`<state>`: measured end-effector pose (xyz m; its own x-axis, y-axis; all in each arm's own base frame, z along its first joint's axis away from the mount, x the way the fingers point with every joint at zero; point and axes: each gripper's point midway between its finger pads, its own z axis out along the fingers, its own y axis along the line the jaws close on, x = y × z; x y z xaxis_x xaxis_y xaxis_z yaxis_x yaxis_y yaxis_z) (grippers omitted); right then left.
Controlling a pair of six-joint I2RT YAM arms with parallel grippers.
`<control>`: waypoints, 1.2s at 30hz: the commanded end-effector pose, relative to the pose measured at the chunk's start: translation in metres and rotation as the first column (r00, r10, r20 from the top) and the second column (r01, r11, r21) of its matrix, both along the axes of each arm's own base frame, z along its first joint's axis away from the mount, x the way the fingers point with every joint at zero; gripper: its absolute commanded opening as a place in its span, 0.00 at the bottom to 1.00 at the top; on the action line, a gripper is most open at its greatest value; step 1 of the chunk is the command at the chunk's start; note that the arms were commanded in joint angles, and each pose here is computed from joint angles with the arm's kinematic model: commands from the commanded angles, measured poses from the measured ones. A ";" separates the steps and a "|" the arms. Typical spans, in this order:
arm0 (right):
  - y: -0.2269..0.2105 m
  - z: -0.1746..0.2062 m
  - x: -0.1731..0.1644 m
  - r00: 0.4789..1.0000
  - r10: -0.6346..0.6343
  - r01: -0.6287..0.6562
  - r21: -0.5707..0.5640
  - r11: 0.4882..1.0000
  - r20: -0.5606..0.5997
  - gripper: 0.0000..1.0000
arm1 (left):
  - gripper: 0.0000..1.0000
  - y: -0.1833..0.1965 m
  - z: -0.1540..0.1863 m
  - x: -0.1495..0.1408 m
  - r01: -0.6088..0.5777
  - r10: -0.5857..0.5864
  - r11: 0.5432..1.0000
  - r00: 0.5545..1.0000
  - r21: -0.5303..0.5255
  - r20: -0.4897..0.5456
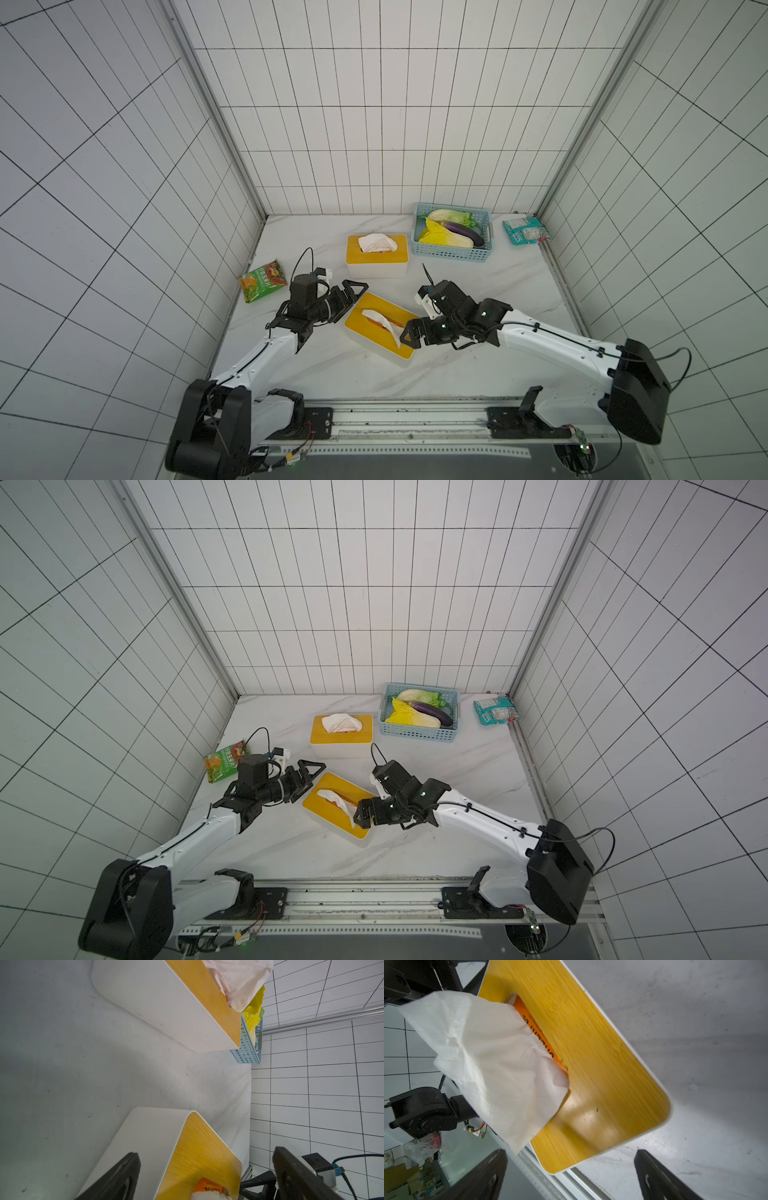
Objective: Put the tissue paper into the tissue box
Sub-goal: Move the tissue box to the center of the board.
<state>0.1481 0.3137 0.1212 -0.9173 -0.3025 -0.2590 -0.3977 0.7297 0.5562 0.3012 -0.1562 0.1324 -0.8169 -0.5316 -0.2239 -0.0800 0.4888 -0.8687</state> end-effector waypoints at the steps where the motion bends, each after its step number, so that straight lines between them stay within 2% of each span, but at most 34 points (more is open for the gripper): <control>1: 0.011 0.001 0.006 0.996 -0.021 0.026 0.068 0.997 -0.085 0.99 | 0.98 -0.009 0.010 0.004 0.001 0.001 0.996 1.000 -0.093 0.028; 6: 0.016 0.015 0.041 0.994 -0.086 0.097 0.162 0.982 -0.074 1.00 | 0.98 -0.022 0.009 0.005 0.010 -0.010 0.986 1.000 -0.168 0.002; 10: 0.008 0.020 0.077 0.989 -0.141 0.146 0.181 0.972 -0.040 0.99 | 0.98 -0.027 0.013 0.012 0.005 -0.003 0.978 1.000 -0.210 0.009; 19: 0.004 0.013 0.148 0.973 -0.209 0.228 0.235 0.945 -0.102 0.97 | 0.98 -0.038 0.021 0.042 0.007 0.006 0.964 0.999 -0.265 0.050; 25: 0.004 0.009 0.188 0.957 -0.257 0.286 0.284 0.915 -0.135 0.97 | 0.98 -0.039 0.023 0.067 -0.012 0.034 0.974 0.995 -0.228 0.095; 36: 0.000 0.005 0.225 0.944 -0.307 0.330 0.307 0.893 -0.121 1.00 | 0.98 -0.036 0.012 0.090 -0.041 0.061 0.980 0.993 -0.193 0.098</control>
<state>0.3664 0.3028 0.1096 -0.9749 0.1154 -0.1903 -0.0734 0.6406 0.7643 0.3888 -0.1794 0.1259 -0.7423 -0.6523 -0.1536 -0.0921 0.3264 -0.9407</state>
